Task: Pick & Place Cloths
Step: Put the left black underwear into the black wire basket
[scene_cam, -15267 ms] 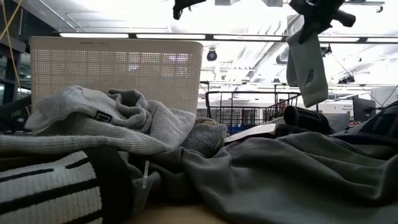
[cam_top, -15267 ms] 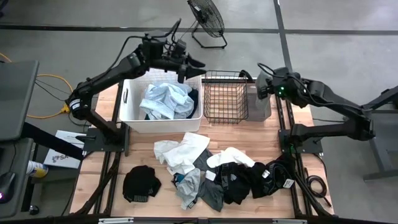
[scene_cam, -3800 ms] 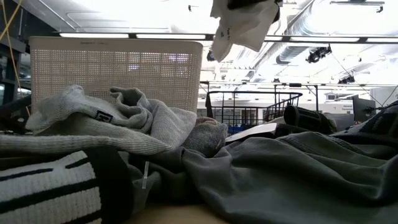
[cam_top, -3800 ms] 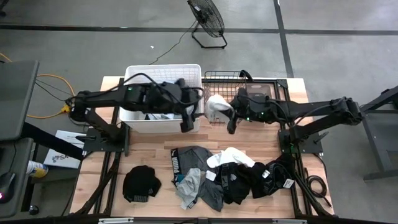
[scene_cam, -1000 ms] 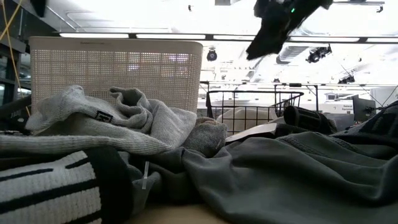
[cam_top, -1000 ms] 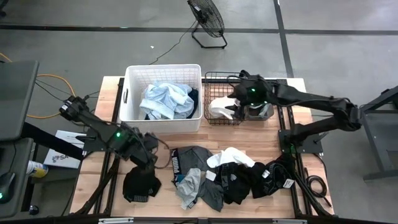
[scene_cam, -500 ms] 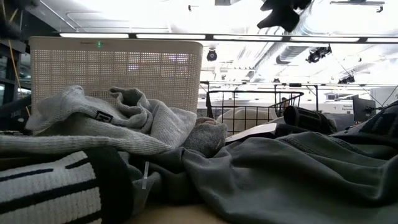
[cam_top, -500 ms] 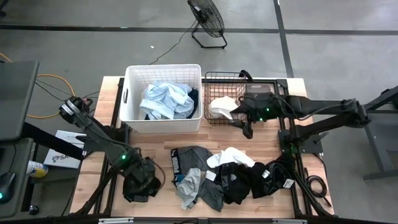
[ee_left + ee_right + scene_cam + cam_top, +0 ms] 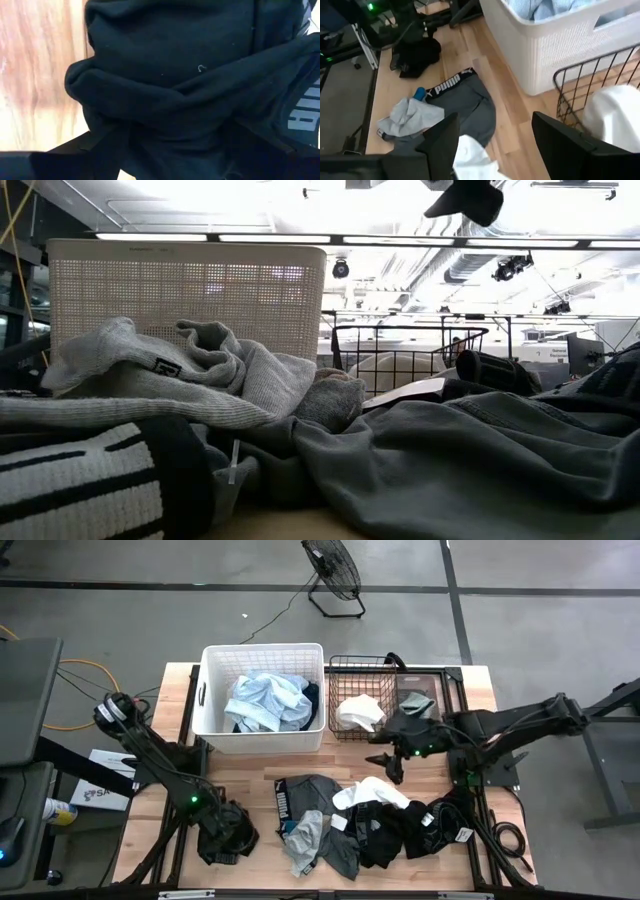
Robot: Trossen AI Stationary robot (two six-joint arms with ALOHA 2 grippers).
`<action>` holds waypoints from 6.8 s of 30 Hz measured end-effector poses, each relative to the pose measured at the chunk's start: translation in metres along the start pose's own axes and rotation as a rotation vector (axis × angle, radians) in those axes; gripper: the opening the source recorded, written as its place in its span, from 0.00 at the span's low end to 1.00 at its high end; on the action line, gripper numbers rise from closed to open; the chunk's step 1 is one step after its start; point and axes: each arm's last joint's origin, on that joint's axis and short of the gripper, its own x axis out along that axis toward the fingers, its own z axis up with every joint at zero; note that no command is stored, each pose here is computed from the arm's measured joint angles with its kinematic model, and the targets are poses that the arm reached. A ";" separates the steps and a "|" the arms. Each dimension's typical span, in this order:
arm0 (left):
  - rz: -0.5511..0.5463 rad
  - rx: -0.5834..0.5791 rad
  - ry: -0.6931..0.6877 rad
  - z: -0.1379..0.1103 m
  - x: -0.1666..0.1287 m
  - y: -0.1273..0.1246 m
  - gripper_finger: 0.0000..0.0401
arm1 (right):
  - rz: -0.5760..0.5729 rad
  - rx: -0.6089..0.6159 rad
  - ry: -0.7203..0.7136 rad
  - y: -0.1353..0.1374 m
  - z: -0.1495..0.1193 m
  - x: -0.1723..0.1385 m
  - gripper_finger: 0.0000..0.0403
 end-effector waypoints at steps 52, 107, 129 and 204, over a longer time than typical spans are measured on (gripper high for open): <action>0.116 0.309 -1.009 0.049 -0.258 -0.050 0.08 | 0.330 -0.185 -0.556 0.077 0.027 0.036 0.56; 0.404 -0.266 -1.269 0.157 -0.292 0.073 0.08 | -0.275 -0.330 -0.810 0.029 0.065 0.032 0.99; 0.246 -0.078 -1.281 0.180 -0.283 0.062 0.08 | 0.049 -0.282 -0.784 0.021 0.068 0.046 0.73; 0.546 -0.194 -1.081 0.072 -0.331 0.144 0.76 | -0.470 0.342 0.057 -0.199 0.013 0.132 0.09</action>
